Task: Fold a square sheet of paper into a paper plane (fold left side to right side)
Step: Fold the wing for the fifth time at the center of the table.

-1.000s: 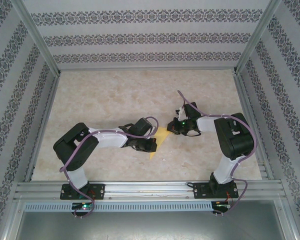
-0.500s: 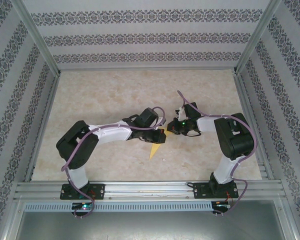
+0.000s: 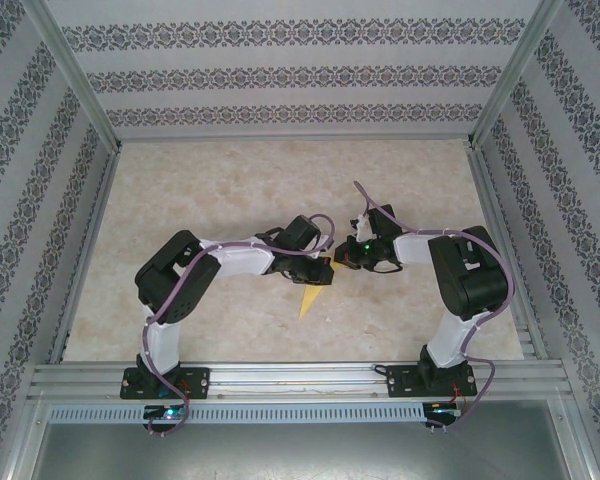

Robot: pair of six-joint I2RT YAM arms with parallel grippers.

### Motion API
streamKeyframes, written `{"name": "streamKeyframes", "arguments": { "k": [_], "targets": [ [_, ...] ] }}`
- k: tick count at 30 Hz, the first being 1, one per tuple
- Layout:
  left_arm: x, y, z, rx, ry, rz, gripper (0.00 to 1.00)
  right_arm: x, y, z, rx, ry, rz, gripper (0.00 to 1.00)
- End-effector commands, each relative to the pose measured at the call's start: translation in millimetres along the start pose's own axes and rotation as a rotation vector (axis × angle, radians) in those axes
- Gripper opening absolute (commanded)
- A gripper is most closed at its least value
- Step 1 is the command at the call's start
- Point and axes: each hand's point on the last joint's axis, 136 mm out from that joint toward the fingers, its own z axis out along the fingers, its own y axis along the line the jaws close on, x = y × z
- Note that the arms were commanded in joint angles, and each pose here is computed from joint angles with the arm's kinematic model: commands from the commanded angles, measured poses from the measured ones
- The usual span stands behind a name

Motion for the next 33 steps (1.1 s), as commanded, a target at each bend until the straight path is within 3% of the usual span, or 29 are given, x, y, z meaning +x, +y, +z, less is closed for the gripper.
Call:
{"name": "streamKeyframes", "arguments": {
  "k": [1, 22, 33],
  "targets": [
    [-3.0, -0.8, 4.5, 0.034, 0.002, 0.019, 0.0, 31.1, -53.6, 9.2, 0.179, 0.074, 0.075, 0.0],
    [33.7, 25.5, 3.4, -0.004, 0.04, -0.018, 0.0, 32.0, -61.1, 6.7, 0.226, 0.086, 0.071, 0.0],
    [31.9, 3.7, -13.9, 0.073, -0.009, 0.001, 0.0, 33.5, -61.9, 7.5, 0.228, 0.095, 0.074, 0.0]
  ]
}}
